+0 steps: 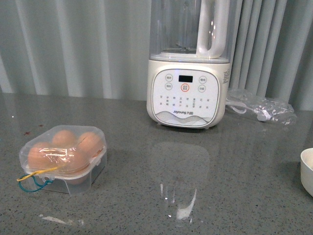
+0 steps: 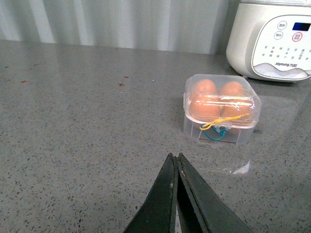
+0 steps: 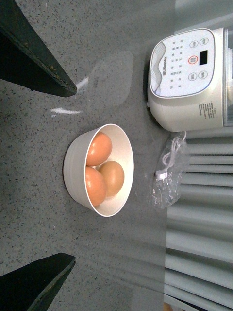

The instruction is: Put egg into box

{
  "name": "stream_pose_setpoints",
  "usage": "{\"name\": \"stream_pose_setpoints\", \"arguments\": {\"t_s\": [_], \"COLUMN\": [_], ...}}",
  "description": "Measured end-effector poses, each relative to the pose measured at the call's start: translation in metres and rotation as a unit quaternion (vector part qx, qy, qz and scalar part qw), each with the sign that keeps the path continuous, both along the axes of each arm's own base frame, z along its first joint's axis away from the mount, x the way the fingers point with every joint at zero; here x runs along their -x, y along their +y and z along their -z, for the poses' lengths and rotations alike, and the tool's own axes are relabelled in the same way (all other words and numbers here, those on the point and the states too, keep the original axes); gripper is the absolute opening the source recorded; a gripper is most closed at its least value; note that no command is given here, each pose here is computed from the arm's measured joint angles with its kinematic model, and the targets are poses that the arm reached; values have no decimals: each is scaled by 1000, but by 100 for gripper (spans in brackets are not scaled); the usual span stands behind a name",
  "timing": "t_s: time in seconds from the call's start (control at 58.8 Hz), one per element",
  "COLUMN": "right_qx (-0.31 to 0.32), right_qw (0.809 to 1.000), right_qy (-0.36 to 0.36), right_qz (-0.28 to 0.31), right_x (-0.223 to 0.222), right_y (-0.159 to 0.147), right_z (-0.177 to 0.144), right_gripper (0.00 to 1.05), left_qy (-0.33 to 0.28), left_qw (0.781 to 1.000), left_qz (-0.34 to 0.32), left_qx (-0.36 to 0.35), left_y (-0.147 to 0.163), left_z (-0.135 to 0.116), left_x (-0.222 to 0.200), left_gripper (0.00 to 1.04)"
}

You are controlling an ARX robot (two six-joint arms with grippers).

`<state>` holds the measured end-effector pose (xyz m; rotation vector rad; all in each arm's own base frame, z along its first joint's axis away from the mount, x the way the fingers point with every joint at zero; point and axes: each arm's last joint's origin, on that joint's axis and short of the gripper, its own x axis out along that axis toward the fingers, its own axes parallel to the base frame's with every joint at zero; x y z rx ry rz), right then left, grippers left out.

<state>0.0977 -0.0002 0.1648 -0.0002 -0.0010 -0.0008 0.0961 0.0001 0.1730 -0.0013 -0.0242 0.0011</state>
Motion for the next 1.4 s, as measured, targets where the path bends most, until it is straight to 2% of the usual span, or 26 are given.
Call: {"name": "stream_pose_setpoints", "arguments": {"t_s": [0.204, 0.596, 0.732, 0.783, 1.395], "right_qx": [0, 0, 0, 0, 0], "right_qw": [1000, 1000, 1000, 1000, 1000], "right_qy": [0, 0, 0, 0, 0], "right_qz": [0, 0, 0, 0, 0], "right_x": [0, 0, 0, 0, 0], "right_y": [0, 0, 0, 0, 0], "right_z": [0, 0, 0, 0, 0], "right_gripper": [98, 98, 98, 98, 98], "left_qy": [0, 0, 0, 0, 0], "left_qw": [1000, 1000, 1000, 1000, 1000], "left_qz": [0, 0, 0, 0, 0], "left_qx": [1, 0, 0, 0, 0], "left_y": [0, 0, 0, 0, 0], "left_z": [0, 0, 0, 0, 0], "left_x": [0, 0, 0, 0, 0], "left_gripper": [5, 71, 100, 97, 98]}}
